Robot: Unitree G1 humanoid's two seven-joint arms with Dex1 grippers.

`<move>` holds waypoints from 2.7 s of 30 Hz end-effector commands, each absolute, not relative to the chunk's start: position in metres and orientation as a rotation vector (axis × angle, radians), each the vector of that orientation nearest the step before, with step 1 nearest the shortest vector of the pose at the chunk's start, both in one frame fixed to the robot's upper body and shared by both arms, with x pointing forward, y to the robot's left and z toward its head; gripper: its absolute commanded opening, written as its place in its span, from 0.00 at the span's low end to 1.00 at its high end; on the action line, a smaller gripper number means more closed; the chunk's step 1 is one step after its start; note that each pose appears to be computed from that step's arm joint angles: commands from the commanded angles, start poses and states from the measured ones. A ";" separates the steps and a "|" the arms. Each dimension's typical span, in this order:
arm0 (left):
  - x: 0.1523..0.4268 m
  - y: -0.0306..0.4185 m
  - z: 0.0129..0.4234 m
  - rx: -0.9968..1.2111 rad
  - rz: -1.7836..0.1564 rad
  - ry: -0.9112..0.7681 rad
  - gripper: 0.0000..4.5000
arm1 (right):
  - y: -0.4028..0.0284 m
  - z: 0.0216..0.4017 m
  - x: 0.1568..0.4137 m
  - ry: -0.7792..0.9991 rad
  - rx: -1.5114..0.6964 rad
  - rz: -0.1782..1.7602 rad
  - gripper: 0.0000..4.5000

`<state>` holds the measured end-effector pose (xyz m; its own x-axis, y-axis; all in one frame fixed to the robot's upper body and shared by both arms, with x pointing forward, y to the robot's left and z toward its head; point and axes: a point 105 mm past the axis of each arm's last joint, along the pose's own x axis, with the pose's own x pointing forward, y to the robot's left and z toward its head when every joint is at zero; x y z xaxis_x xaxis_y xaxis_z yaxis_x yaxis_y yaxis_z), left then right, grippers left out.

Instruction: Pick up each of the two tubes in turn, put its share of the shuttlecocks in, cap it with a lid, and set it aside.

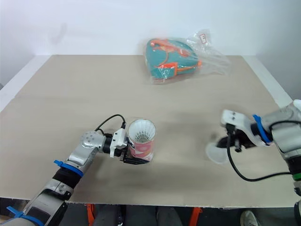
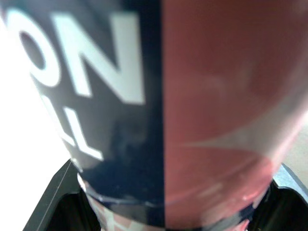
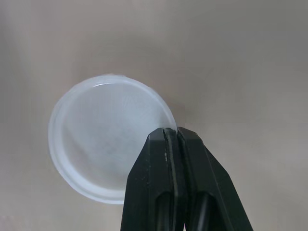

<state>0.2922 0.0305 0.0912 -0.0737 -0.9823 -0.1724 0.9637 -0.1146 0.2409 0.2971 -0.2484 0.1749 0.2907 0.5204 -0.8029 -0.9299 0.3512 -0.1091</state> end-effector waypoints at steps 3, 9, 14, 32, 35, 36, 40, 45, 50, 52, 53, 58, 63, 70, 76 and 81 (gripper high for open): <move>0.293 0.024 0.089 0.289 -1.670 -0.068 0.66 | -0.170 0.249 0.292 0.432 -0.717 1.233 0.04; 0.283 0.021 0.087 0.234 -1.766 0.028 0.66 | -0.127 0.270 0.290 0.330 -0.804 1.349 0.04; 0.284 0.029 0.079 0.275 -1.788 0.119 0.66 | -0.091 0.288 0.286 0.197 -0.982 1.439 0.04; 0.287 0.033 0.073 0.318 -1.770 0.135 0.66 | -0.049 0.291 0.278 0.077 -1.182 1.556 0.04; 0.288 0.033 0.073 0.318 -1.767 0.134 0.66 | -0.047 0.294 0.277 0.066 -1.184 1.562 0.04; 0.288 0.033 0.073 0.317 -1.767 0.134 0.66 | -0.047 0.294 0.277 0.064 -1.185 1.563 0.04; 0.288 0.032 0.074 0.304 -1.767 0.131 0.66 | -0.050 0.293 0.275 0.073 -1.192 1.569 0.04; 0.287 0.033 0.074 0.292 -1.766 0.129 0.66 | -0.054 0.285 0.271 0.103 -1.204 1.596 0.04; 0.288 0.034 0.075 0.292 -1.760 0.131 0.66 | -0.054 0.277 0.268 0.126 -1.224 1.627 0.04; 0.289 0.034 0.075 0.292 -1.757 0.130 0.66 | -0.053 0.274 0.267 0.138 -1.232 1.641 0.04; 0.289 0.034 0.075 0.292 -1.756 0.129 0.66 | -0.053 0.271 0.267 0.149 -1.246 1.647 0.04; 0.289 0.033 0.075 0.291 -1.754 0.125 0.66 | -0.051 0.264 0.274 0.181 -1.282 1.650 0.04; 0.289 0.033 0.075 0.286 -1.744 0.120 0.66 | -0.046 0.288 0.279 0.125 -1.224 1.649 0.04; 0.290 0.035 0.075 0.286 -1.730 0.120 0.66 | -0.052 0.265 0.266 0.189 -1.252 1.734 0.04; 0.291 0.037 0.075 0.288 -1.724 0.122 0.66 | -0.056 0.256 0.259 0.223 -1.278 1.772 0.04; 0.290 0.037 0.075 0.285 -1.724 0.124 0.66 | -0.052 0.251 0.268 0.245 -1.263 1.760 0.04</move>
<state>0.2901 0.0264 0.0921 -0.1709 -0.9604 -0.2199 0.9663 -0.2070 0.1532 0.2750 -0.0533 0.2683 0.0453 0.6167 -0.7859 -0.7603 -0.4890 -0.4276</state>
